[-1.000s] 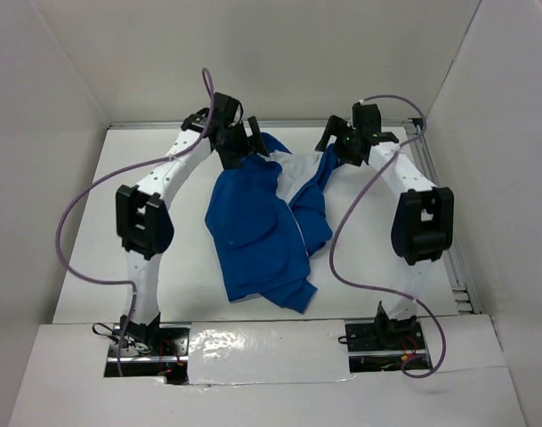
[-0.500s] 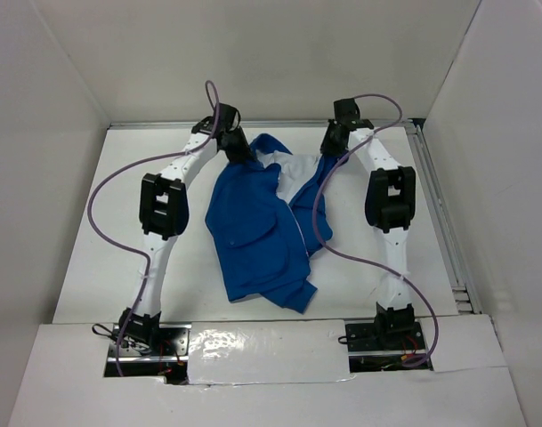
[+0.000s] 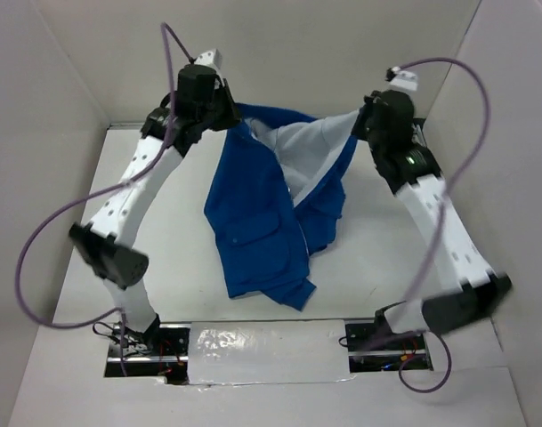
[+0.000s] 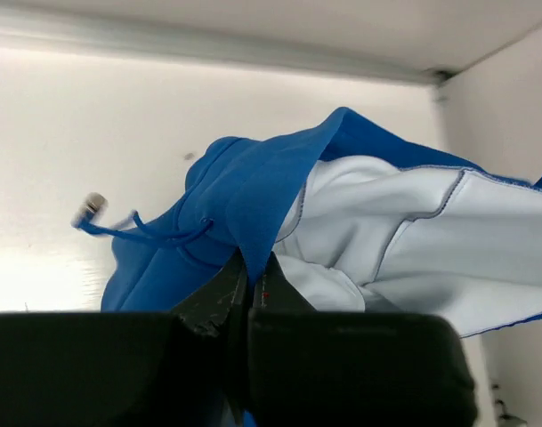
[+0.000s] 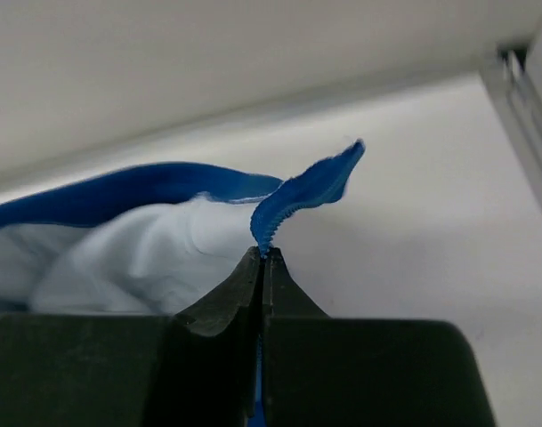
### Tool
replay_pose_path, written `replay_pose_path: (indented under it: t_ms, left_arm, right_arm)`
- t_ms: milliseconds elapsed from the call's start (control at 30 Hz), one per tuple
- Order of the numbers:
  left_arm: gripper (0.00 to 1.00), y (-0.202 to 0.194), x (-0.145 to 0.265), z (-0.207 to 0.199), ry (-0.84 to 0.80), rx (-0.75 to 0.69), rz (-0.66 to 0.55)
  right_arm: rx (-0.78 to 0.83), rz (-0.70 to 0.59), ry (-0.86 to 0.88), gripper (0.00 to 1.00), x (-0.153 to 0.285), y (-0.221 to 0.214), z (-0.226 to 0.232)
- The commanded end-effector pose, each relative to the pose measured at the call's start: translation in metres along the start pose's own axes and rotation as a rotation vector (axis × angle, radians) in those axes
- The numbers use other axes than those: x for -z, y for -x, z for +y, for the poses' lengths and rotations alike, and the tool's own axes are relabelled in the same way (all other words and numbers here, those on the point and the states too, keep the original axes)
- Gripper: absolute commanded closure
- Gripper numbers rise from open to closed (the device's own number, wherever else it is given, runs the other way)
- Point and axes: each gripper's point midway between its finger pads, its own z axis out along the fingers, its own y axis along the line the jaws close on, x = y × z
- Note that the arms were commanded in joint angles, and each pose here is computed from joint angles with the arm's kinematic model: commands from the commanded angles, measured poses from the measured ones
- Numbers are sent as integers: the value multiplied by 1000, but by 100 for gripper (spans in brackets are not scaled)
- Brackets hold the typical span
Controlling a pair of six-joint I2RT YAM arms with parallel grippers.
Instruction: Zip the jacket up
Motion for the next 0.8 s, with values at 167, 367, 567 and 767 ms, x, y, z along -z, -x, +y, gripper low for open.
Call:
replay_pose_path:
  t_ms: [167, 367, 567, 767]
  left_arm:
    - [100, 70, 272, -115, -375, -165, -448]
    - [100, 69, 427, -147, -868, -205, -551]
    - [100, 91, 469, -154, -940, -220, -652]
    - [100, 87, 351, -148, -650, -175, -548]
  right_arm:
    - [-51, -591, 263, 100, 262, 136, -22]
    - [-34, -771, 521, 100, 383, 186, -33]
    - [-5, -792, 601, 100, 401, 214, -13]
    - [30, -593, 559, 100, 303, 185, 36]
